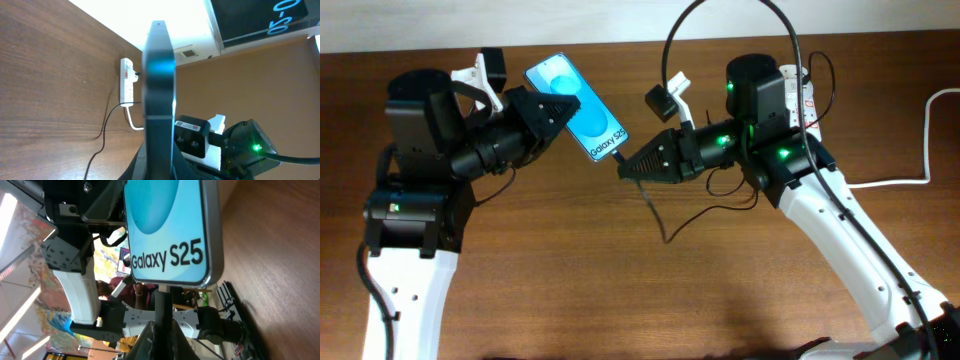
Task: Plug charger to phone and switch on socket
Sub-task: 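Align the USB-C plug with the phone port and push it in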
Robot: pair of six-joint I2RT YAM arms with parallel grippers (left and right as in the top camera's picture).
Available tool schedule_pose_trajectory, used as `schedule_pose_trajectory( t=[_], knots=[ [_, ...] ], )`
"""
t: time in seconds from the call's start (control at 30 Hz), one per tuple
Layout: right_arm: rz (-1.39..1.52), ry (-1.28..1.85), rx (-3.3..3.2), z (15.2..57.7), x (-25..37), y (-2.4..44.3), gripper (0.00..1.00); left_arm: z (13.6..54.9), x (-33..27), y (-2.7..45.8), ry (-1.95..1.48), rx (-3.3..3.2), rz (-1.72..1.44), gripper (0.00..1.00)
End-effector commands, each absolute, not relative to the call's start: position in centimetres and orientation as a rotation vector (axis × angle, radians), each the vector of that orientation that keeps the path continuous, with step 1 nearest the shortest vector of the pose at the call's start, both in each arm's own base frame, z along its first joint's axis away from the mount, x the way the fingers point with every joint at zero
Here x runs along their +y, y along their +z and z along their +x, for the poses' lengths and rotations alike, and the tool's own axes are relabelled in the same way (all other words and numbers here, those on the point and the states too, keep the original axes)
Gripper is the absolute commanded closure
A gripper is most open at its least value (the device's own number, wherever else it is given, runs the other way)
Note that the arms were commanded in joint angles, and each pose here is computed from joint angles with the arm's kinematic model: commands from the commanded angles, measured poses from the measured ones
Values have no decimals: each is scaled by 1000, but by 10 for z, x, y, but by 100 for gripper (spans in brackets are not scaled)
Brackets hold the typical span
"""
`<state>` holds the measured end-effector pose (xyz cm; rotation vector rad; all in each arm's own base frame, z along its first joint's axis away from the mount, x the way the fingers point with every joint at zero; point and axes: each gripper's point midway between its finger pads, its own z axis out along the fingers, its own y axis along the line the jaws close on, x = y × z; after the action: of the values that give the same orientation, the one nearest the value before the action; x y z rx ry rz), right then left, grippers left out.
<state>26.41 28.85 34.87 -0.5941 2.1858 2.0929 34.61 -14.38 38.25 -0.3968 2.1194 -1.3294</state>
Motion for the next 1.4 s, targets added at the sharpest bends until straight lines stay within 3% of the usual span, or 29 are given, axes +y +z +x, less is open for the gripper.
schedule_pose_trajectory(
  t=[0.0, 0.33, 0.83, 0.93, 1.03, 1.13, 1.27, 1.37],
  knots=[
    [-538, 2036, 2202, 271, 302, 350, 96, 326, -169, 391, -1431, 2148, -271, 100],
    [-563, 2025, 2168, 273, 303, 354, 96, 304, -184, 390, -1487, 2176, -58, 100],
    [-599, 2042, 2115, 274, 304, 365, 94, 294, -187, 384, -1522, 2218, -38, 100],
    [-578, 2054, 2131, 273, 304, 365, 83, 294, -187, 384, -1522, 2219, -38, 100],
    [-585, 2053, 2117, 274, 304, 368, 81, 294, -187, 384, -1523, 2219, -38, 100],
    [-586, 2052, 2116, 274, 304, 368, 72, 294, -187, 384, -1523, 2219, -38, 100],
    [-584, 2051, 2116, 275, 304, 368, 52, 294, -187, 385, -1525, 2216, -39, 100],
    [-588, 2050, 2114, 275, 304, 368, 48, 293, -190, 393, -1552, 2185, 3, 100]
  ],
)
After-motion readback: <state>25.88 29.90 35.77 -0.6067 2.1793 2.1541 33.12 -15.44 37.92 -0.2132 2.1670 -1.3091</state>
